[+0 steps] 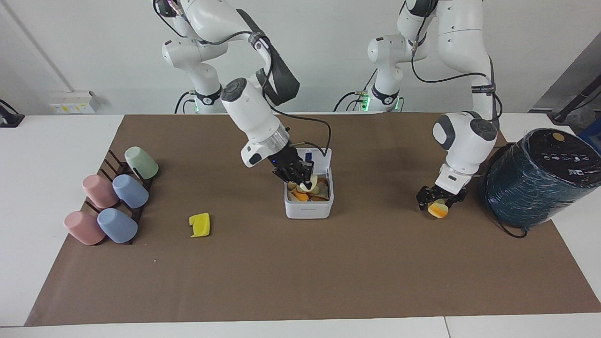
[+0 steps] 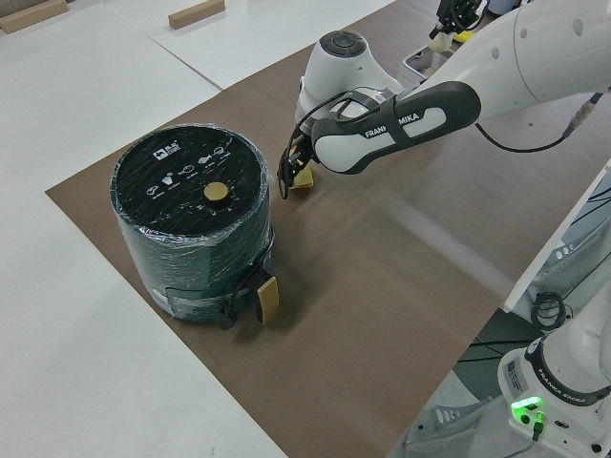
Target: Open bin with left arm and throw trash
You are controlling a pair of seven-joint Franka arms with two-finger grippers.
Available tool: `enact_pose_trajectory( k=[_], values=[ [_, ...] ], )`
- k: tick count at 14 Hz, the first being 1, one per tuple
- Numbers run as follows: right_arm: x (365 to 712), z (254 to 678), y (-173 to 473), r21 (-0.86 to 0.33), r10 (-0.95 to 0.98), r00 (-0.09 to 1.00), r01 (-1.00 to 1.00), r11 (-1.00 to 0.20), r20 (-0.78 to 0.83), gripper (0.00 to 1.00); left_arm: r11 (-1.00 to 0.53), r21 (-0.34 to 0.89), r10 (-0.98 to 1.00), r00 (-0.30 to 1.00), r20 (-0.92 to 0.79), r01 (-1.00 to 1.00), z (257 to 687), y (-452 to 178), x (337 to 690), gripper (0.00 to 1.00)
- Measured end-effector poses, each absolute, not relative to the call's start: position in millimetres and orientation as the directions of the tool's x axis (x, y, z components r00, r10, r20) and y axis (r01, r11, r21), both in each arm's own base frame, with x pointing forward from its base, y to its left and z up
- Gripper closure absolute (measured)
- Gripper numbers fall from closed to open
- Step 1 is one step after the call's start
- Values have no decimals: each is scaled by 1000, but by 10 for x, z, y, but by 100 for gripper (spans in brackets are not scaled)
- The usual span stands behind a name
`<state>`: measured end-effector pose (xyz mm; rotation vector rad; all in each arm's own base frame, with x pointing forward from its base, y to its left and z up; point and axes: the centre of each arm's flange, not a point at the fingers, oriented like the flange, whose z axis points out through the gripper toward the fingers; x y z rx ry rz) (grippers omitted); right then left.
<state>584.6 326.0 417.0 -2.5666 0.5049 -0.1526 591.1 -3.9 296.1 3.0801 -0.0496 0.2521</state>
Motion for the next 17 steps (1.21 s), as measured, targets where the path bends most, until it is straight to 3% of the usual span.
enact_pose_trajectory(
  k=[2, 3, 4, 10, 12, 15, 17],
  values=[
    [5861, 4064, 3261, -498, -382, 924, -331, -801, 1, 82, -998, 45, -46, 986, 157, -54, 2912, -18, 5875, 0],
    [5861, 4050, 3264, -497, -382, 924, -332, -802, -1, 74, -998, 44, -47, 986, 157, -55, 2907, -8, 5872, 0],
    [5855, 4050, 3274, -497, -380, 925, -330, -802, -1, 63, -998, 44, -47, 986, 158, -55, 2908, 2, 5872, 7],
    [5888, 4195, 3248, -506, -380, 925, -317, -802, 24, 0, -998, 40, -47, 983, 180, -55, 3003, 56, 5919, 81],
    [5977, 4429, 3000, -479, -374, 923, -289, -829, 90, 0, -997, 42, -57, 981, 188, -66, 3091, -5, 5986, 86],
    [6146, 4768, 2179, -320, -296, 933, -222, -921, 203, 0, -995, 49, -73, 981, 182, -83, 3408, -88, 6172, 90],
    [6234, 4673, 1613, -217, -159, 959, -107, -970, 235, 0, -994, 56, -86, 981, 171, -97, 3638, -212, 6276, 90]
  ],
)
